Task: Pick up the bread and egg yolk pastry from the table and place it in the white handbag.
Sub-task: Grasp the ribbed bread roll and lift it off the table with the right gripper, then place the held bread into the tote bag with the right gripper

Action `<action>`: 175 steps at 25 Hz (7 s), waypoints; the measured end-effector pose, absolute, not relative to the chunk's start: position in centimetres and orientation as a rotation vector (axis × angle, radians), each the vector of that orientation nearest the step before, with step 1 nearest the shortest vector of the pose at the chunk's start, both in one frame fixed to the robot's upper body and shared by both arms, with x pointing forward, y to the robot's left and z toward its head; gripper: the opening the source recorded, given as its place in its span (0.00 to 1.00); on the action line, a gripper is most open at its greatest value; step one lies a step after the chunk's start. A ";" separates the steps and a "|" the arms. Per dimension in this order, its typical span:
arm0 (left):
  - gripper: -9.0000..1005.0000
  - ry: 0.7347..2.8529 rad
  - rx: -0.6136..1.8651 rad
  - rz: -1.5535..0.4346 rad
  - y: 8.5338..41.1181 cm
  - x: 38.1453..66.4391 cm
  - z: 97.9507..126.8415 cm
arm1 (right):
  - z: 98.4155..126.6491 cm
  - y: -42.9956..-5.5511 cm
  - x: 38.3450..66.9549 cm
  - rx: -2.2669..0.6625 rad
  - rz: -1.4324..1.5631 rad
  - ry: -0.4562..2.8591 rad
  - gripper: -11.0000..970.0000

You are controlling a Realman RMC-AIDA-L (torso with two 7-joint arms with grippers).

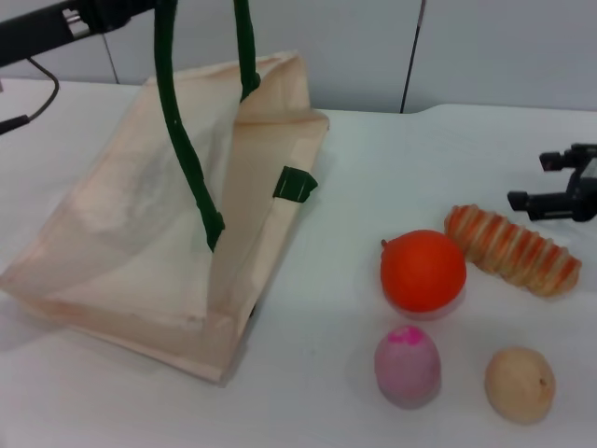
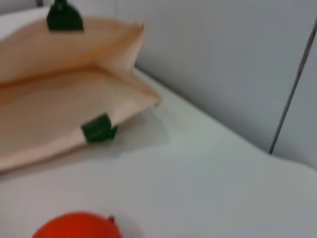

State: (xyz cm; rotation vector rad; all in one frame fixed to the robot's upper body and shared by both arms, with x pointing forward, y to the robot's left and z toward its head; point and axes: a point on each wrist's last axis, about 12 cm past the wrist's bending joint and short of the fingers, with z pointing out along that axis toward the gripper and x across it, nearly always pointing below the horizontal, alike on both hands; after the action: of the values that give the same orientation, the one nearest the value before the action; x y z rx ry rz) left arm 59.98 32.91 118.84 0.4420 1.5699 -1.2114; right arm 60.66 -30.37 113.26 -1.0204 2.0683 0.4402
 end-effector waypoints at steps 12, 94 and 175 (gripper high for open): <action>0.13 1.506 0.470 -1.237 32.6 60.5 120.4 | 111.7 -28.5 61.3 -1.147 0.404 2.227 0.85; 0.13 1.464 0.535 -1.253 31.0 62.2 122.6 | 118.9 -5.1 58.5 -1.886 0.081 1.613 0.37; 0.13 1.342 0.251 -1.267 35.9 61.0 123.0 | 116.4 -4.9 57.1 -1.865 -0.151 1.354 0.93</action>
State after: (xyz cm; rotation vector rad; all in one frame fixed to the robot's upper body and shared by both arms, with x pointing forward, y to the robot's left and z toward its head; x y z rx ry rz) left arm 61.03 35.94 123.00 0.2507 1.3423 -1.2671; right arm 57.12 -4.89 116.45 -1.8654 1.3542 -0.1508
